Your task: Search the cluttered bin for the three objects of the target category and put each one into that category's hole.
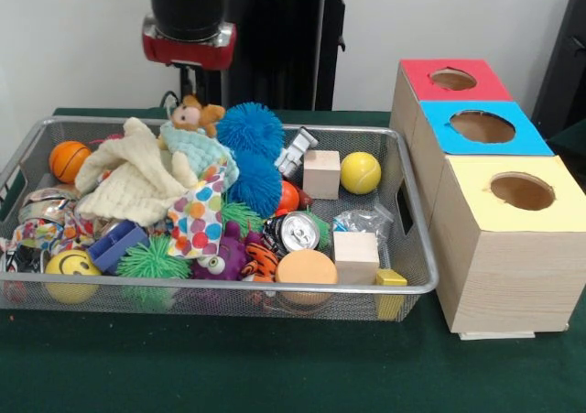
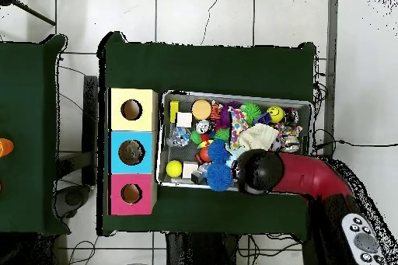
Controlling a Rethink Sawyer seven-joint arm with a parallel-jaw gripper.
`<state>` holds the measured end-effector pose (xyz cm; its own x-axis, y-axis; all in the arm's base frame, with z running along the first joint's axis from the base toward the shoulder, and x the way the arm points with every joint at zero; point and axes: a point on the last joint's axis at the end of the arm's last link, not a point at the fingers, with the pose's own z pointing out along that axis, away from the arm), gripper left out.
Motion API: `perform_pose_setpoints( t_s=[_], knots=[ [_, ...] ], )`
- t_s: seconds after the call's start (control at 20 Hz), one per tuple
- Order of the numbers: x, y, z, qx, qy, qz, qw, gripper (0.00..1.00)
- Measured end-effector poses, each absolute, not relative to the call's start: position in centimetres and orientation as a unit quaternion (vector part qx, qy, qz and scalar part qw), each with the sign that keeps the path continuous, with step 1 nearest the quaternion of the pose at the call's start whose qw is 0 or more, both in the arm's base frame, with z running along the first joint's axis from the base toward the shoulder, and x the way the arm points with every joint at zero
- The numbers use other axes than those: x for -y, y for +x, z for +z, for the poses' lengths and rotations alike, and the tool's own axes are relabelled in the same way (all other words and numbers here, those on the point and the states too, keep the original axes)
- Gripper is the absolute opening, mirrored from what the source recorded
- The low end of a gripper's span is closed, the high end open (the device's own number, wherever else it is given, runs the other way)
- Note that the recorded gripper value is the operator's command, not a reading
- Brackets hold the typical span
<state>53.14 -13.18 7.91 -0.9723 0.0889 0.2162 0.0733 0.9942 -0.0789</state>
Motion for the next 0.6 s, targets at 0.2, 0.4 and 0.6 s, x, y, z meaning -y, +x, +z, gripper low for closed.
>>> perform_pose_setpoints(
  t_s=[0.2, 0.4, 0.6],
  knots=[
    [16.4, 54.0, 7.4, 0.994, -0.020, 0.043, 0.095, 0.00],
    [18.0, 54.7, 7.1, 0.995, -0.005, 0.046, 0.084, 0.00],
    [18.1, 55.1, 6.8, 0.996, 0.007, 0.046, 0.079, 0.00]
  ],
)
